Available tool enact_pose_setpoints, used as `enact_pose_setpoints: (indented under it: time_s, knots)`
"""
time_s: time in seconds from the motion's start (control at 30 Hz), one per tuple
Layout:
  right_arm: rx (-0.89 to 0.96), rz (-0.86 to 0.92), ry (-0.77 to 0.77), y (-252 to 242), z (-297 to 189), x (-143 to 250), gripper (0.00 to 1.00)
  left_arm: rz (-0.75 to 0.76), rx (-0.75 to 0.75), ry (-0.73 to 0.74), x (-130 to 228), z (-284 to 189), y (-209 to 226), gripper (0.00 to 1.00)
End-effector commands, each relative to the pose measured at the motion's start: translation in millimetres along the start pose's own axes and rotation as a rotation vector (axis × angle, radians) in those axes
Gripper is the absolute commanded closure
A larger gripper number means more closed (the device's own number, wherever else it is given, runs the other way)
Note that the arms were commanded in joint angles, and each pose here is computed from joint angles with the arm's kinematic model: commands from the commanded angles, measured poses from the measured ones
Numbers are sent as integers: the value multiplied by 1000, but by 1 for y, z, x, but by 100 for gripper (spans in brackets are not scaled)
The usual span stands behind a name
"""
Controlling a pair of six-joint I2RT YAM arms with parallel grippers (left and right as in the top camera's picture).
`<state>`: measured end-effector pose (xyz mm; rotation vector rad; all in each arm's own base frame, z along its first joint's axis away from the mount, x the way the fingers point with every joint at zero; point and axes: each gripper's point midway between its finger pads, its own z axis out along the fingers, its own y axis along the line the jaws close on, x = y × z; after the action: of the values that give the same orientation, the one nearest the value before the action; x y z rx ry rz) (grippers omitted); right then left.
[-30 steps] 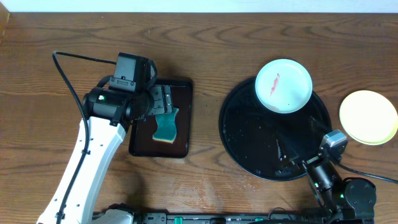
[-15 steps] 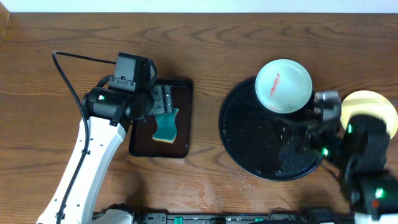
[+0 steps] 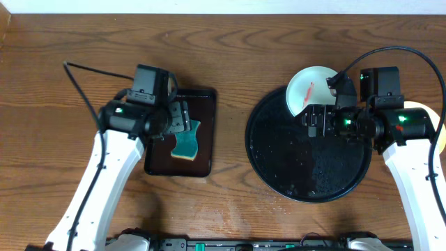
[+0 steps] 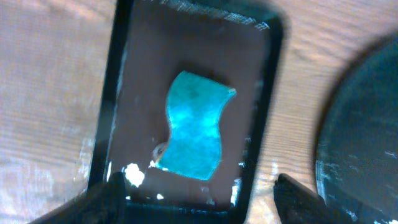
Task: Clean dirty plates on tray and stack at the side
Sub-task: 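Pull the stained pale green plate to the tray center with the right gripper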
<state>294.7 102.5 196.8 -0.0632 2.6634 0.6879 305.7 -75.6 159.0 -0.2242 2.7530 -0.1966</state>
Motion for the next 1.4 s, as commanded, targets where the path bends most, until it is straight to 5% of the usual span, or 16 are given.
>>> enact_pose_setpoints:
  time_s: [0.0,0.3,0.47,0.6,0.77,0.9,1.1,1.37]
  knots:
    - [-19,-30,-19,9,-6,-4,18,-33,-93,117,28,55,20,42]
    - [-19,-30,-19,9,-6,-4,19,-36,-78,270,48,133,15,50]
    - [-19,-28,-17,9,-6,-3,20,-32,3,387,71,162,3,68]
    - [-18,-26,-12,8,-6,-2,20,-33,-31,403,75,169,10,92]
    - [138,77,-14,-20,-8,1,29,-24,-85,380,63,158,17,93]
    - [238,200,-82,-53,-19,-11,19,-10,-154,352,45,134,23,93]
    - [391,318,-118,-118,-21,-25,18,-1,-120,270,20,97,12,92]
    - [489,448,-69,-199,30,-36,41,0,-85,187,10,61,7,93]
